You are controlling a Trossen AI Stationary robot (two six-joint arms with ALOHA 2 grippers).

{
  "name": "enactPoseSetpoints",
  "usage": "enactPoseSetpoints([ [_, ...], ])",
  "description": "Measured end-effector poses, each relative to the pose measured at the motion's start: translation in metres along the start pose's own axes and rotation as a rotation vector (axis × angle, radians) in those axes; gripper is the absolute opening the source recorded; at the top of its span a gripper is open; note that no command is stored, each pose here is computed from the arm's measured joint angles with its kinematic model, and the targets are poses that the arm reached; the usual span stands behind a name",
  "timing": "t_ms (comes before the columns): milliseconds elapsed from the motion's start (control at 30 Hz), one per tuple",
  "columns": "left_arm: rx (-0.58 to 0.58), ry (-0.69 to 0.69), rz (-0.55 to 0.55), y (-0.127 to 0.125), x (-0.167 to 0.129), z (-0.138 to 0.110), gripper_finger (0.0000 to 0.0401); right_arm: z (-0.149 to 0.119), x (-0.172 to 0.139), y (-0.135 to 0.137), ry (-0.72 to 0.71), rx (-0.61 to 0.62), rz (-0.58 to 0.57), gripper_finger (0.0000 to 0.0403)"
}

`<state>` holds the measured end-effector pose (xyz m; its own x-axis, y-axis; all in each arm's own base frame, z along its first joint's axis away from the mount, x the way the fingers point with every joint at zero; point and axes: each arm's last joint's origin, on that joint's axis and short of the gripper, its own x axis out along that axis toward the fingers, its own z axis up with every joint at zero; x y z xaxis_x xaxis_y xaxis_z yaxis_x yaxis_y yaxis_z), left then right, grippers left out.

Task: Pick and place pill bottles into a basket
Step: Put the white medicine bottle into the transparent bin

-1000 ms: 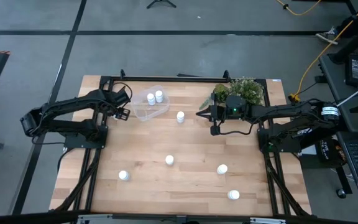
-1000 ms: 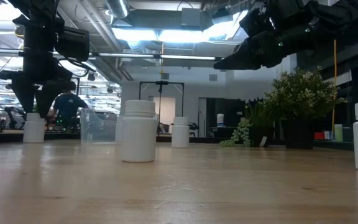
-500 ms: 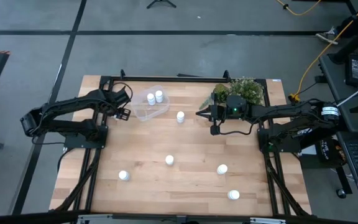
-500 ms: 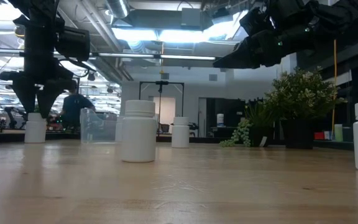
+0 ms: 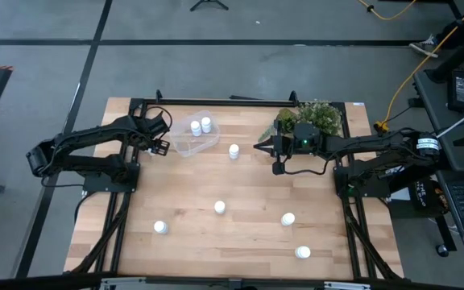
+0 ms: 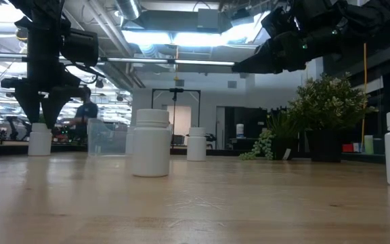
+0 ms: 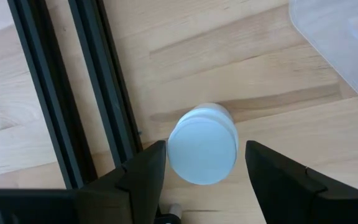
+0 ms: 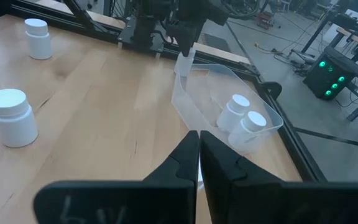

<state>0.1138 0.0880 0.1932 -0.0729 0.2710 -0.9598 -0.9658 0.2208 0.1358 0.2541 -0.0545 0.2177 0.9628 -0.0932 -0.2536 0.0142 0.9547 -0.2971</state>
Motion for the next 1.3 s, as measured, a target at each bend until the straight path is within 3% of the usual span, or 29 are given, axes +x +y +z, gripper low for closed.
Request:
enactPoseSetpoints([
  [767, -0.012, -0.028, 0.012, -0.001, 0.001, 0.002, 0.0214, 0.001, 0.0, 0.0, -0.014, -0.002, -0.005, 0.0019],
  [967, 0.027, 0.029, 0.013, -0.003, 0.02, -0.006, 0.0214, 0.001, 0.0, 0.0, -0.015, -0.002, -0.005, 0.0019],
  [1300, 0.055, 0.027, -0.013, -0.004, 0.021, -0.005, 0.0214, 0.003, 0.0, -0.001, -0.027, -0.004, -0.01, 0.0019],
])
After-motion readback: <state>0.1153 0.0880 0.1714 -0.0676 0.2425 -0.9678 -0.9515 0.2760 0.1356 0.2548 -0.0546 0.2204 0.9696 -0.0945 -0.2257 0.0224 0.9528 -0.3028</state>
